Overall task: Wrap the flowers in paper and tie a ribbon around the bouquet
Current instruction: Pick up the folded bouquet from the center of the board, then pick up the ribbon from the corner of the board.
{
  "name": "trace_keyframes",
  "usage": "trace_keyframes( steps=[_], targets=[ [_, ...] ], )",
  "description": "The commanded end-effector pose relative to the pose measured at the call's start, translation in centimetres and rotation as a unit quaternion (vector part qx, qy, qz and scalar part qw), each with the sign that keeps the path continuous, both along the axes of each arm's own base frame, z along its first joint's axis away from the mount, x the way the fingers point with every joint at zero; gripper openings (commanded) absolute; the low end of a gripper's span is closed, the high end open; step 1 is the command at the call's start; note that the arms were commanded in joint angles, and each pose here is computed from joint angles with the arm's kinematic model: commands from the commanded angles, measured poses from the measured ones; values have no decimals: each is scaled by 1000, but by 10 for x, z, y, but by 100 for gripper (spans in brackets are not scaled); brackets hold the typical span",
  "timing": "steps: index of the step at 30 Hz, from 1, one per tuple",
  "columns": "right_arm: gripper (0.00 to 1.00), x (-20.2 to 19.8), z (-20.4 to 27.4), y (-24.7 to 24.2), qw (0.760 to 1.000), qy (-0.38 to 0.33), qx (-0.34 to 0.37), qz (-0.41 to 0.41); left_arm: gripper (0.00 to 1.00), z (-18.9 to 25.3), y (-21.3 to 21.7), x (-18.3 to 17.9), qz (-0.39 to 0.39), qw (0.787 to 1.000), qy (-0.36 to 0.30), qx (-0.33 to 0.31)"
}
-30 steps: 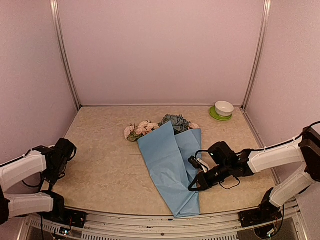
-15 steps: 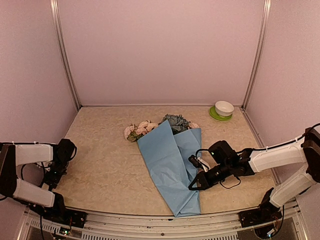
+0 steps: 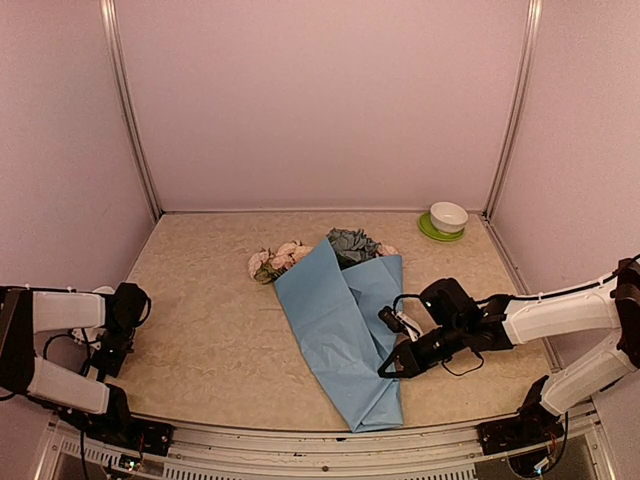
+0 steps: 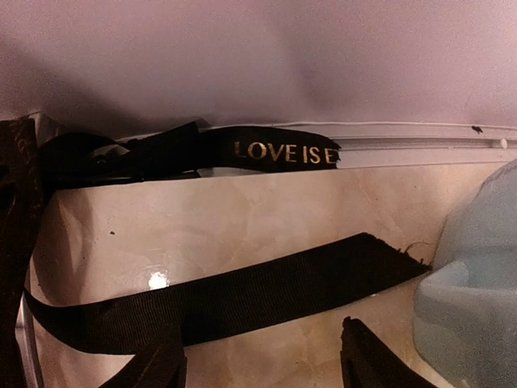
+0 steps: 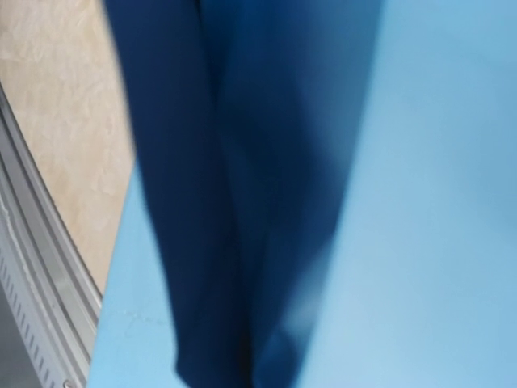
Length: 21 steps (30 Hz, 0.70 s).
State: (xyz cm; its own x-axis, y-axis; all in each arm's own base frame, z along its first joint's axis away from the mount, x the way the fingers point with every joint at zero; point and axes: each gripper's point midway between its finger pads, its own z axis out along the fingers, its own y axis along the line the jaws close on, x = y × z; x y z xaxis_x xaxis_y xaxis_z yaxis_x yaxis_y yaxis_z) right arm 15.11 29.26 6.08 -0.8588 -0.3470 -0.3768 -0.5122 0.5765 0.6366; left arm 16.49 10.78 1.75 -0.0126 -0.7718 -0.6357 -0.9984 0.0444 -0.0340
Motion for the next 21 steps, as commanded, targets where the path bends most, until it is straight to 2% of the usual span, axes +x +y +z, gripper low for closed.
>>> trace_keyframes(
  steps=[1,3,4,6,15,16,17,18,19,21],
  targets=[
    [0,10,17,4,1000,-28,11,-2,55,-3,1,1,0,1000,-8,-6],
    [0,10,18,4,999,-30,12,-2,57,-7,4,-1,12,1000,-6,-17],
    [0,9,17,4,999,-29,12,-3,63,-10,6,-3,17,1000,-3,-24],
    [0,9,16,3,999,-29,12,-5,69,-14,8,-5,27,999,1,-35],
    [0,6,12,1,1000,-26,13,-4,71,-17,12,3,47,998,6,-45],
    [0,6,12,1,1000,-26,13,-5,66,-18,12,2,47,998,9,-46],
    [0,7,13,1,999,-28,14,-6,55,-18,12,1,48,998,9,-47],
    [0,7,13,0,999,-29,14,-7,26,-19,11,-3,52,997,11,-47],
    [0,7,13,0,999,-29,13,-7,14,-18,11,-6,58,997,9,-45],
    [0,7,13,0,1000,-28,13,-7,9,-15,12,-10,60,997,-2,-41]
  ],
)
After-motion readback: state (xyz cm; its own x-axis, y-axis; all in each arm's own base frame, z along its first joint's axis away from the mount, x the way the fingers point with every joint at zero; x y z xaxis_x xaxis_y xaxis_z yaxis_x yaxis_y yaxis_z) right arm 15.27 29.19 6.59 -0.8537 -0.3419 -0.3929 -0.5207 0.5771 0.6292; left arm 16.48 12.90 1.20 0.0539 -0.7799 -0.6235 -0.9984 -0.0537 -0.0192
